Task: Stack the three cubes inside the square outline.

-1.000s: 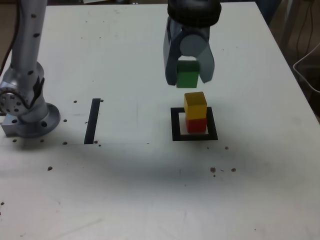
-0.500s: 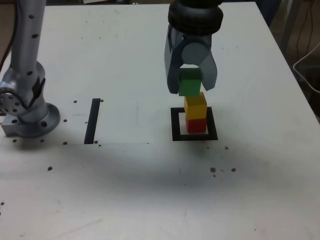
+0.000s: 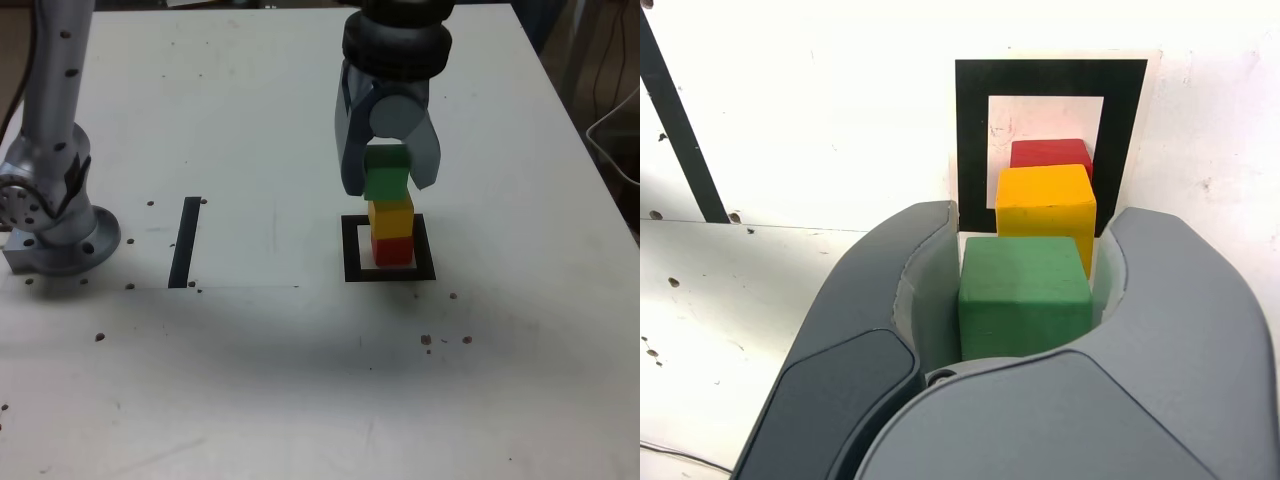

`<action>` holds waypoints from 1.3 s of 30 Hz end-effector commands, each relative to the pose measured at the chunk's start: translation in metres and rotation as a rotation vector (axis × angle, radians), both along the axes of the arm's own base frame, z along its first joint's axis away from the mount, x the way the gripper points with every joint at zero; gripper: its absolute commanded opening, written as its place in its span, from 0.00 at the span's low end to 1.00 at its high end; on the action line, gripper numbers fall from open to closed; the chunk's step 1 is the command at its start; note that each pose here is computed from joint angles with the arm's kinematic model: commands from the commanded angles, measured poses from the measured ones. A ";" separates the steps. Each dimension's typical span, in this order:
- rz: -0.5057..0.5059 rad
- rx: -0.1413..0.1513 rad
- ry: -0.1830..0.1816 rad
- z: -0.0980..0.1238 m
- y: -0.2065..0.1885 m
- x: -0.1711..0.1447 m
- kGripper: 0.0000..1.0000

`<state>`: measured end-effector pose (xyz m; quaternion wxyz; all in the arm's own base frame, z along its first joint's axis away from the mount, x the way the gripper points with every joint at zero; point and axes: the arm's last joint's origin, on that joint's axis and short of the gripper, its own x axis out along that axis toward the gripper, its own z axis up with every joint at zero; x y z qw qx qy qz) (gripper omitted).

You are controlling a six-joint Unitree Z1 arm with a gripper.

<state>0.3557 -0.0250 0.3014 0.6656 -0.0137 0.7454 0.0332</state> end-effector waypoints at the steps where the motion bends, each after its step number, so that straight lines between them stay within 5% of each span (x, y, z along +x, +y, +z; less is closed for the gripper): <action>1: 0.000 0.000 0.002 -0.002 -0.001 0.002 0.20; 10: -0.003 -0.001 0.019 -0.010 -0.001 0.006 0.33; 25: -0.027 0.009 0.016 -0.014 0.000 0.006 0.95; 39: -0.029 0.007 -0.017 0.000 0.000 -0.003 0.99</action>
